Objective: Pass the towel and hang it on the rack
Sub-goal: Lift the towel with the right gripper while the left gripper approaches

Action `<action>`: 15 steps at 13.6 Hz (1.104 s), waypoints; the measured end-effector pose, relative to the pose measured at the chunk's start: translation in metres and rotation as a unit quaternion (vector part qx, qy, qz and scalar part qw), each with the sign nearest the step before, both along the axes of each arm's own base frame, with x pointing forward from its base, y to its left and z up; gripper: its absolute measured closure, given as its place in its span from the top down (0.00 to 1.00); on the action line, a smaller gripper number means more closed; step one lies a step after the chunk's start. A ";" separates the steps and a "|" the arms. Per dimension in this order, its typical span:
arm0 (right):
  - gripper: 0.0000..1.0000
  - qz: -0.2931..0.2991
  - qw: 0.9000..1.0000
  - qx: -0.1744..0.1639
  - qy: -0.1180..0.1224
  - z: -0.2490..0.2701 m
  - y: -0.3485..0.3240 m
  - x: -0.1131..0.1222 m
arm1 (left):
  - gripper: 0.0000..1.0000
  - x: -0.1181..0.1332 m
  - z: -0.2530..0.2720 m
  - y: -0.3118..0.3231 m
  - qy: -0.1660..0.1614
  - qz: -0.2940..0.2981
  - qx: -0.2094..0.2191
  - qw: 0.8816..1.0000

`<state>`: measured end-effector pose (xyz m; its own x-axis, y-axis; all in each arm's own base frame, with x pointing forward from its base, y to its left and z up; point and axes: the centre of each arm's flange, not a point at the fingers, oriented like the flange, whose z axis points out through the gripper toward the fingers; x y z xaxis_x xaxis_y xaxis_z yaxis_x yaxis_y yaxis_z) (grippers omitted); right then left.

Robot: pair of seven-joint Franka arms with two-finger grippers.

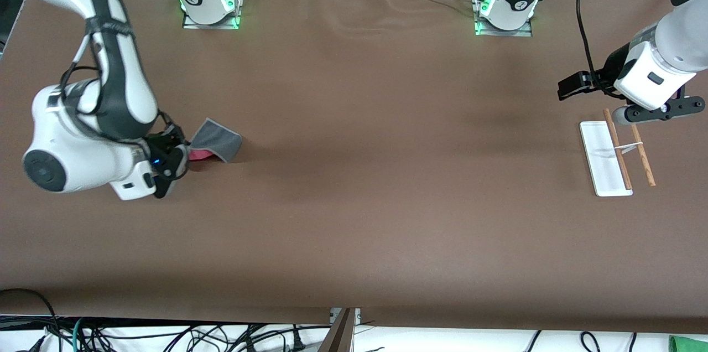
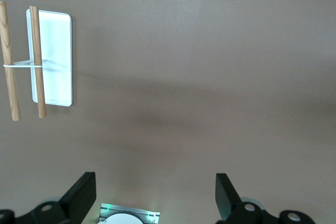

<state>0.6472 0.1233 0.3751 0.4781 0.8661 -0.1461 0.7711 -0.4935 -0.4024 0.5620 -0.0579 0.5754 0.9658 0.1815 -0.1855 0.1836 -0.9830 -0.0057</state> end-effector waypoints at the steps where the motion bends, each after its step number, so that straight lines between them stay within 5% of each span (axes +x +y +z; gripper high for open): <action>1: 0.02 0.005 1.000 -0.004 -0.006 0.010 0.023 -0.006 | 1.00 0.000 0.001 0.000 0.000 0.004 -0.013 1.000; 4: 0.02 0.026 0.999 -0.014 -0.019 0.032 0.091 -0.027 | 1.00 0.002 0.003 0.008 0.003 0.020 -0.067 0.998; 8: 0.02 0.031 0.998 -0.026 -0.047 0.065 0.171 -0.059 | 1.00 0.002 -0.002 -0.004 0.011 -0.003 -0.087 0.996; 15: 0.02 0.018 0.996 -0.017 -0.089 0.122 0.269 -0.108 | 1.00 0.024 -0.084 -0.054 0.096 -0.078 -0.159 0.980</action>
<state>0.5393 0.3928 0.4975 0.4676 0.8791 -0.0917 0.8460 -0.4752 -0.2419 0.5864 -0.1124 0.4917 0.9190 -0.0615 -0.3895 0.0568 -0.9568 0.2852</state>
